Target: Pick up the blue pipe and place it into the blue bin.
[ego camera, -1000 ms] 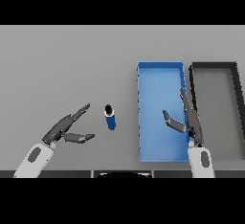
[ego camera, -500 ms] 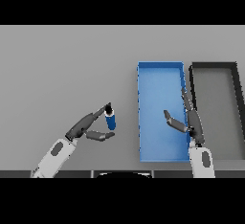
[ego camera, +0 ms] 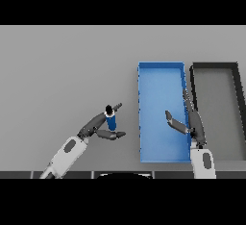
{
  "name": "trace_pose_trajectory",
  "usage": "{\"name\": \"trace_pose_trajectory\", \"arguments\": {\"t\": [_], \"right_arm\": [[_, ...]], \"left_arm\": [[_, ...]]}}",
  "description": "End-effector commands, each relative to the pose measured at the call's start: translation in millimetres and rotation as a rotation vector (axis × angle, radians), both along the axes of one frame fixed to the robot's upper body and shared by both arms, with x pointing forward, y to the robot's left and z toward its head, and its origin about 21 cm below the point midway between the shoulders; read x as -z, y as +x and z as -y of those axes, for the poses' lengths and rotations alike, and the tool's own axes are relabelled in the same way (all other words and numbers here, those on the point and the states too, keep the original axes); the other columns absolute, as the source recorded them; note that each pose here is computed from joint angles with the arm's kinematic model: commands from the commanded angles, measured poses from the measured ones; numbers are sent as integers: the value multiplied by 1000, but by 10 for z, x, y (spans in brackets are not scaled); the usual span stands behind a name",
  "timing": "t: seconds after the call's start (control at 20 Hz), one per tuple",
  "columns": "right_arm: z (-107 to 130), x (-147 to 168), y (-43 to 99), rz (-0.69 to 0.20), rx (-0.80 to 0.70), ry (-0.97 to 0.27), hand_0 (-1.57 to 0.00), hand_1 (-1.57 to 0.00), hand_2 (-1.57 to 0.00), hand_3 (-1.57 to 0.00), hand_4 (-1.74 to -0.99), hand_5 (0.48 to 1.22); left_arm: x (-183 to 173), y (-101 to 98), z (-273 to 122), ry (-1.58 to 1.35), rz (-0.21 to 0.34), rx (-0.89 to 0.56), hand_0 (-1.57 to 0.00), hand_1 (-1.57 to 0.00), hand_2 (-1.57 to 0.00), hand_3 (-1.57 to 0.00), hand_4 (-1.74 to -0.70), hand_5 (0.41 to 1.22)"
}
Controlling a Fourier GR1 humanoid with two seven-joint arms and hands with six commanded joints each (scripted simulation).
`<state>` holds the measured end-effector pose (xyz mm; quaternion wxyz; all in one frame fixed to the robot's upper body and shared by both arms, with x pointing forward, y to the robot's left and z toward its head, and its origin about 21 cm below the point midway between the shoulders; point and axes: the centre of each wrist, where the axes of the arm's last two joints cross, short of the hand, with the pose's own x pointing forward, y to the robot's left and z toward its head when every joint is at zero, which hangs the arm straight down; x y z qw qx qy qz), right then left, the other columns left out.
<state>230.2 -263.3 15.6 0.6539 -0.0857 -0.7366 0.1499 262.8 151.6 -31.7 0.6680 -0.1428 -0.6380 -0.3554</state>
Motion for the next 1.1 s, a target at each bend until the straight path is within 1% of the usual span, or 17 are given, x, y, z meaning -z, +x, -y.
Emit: {"name": "trace_pose_trajectory", "arguments": {"t": [0.0,0.05,0.1,0.15,0.2,0.25,0.3,0.35,0.45,0.55,0.6,0.7,0.75,0.9,0.95,1.0,1.05], "right_arm": [[25,-5,-29,9,-2,12,1,1,1,1,-1207,650],[42,5,-32,1,3,13,1,1,1,1,-1210,653],[36,18,-24,-1,2,13,1,1,1,1,-1213,655],[41,25,-20,-2,-1,21,1,1,1,1,-1217,655],[29,46,-48,6,-9,25,1,1,1,1,-1220,656],[32,22,-64,9,-11,23,1,1,1,1,-1220,656],[40,21,-66,8,-9,18,1,1,1,1,-1219,657],[20,38,-64,5,-13,23,1,1,1,1,-1224,658],[31,46,-6,-16,1,33,1,1,1,1,-1233,660],[33,28,7,-7,-7,39,1,1,1,1,-1224,651],[13,41,1,-6,-16,45,1,1,1,1,-1222,646],[8,35,27,-16,-12,40,1,1,1,1,-1220,635],[8,34,13,-11,-13,40,1,1,1,1,-1217,631],[-11,24,59,-16,-8,53,1,1,1,1,-1229,633],[2,34,23,-9,-8,44,1,1,1,1,-1226,636],[4,47,31,-21,-1,28,1,1,1,1,-1220,638],[-10,22,42,-10,-7,24,1,1,1,1,-1213,639]], "left_arm": [[34,3,16,-11,0,4,1,1,1,1,-1107,463],[13,51,61,-39,-9,-9,1,0,-54,-40,-1140,502],[23,72,88,-72,-17,-18,1,-41,-151,-121,-1186,550],[32,48,108,-114,-19,-14,-10,-156,-308,-276,-1243,613],[64,27,119,-146,-30,-25,-125,-319,-485,-535,-1281,735],[28,45,144,-170,-29,-34,-359,-547,-689,-742,-1369,832],[40,21,186,-175,-32,-37,-602,-752,-865,-908,-1439,910],[27,9,186,-173,-38,-28,-796,-915,-1006,-1030,-1497,972],[8,-25,236,-180,-28,-10,-1075,-1151,-1210,-1194,-1580,1062],[23,-55,269,-167,-10,-16,-1253,-1302,-1340,-1330,-1530,1119],[6,-92,269,-178,11,-11,-1317,-1356,-1386,-1378,-1513,1139],[-23,-73,331,-193,43,-12,-1408,-1434,-1453,-1448,-1492,1169],[-70,-62,317,-210,67,-8,-1441,-1461,-1476,-1472,-1484,1179],[-212,-23,406,-268,123,0,-1504,-1515,-1522,-1520,-1471,1200],[-313,-6,423,-291,149,12,-1518,-1526,-1532,-1531,-1469,1204],[-385,27,429,-295,163,13,-1528,-1535,-1540,-1539,-1468,1207],[-487,46,475,-307,164,24,-1537,-1542,-1546,-1545,-1467,1210]]}}
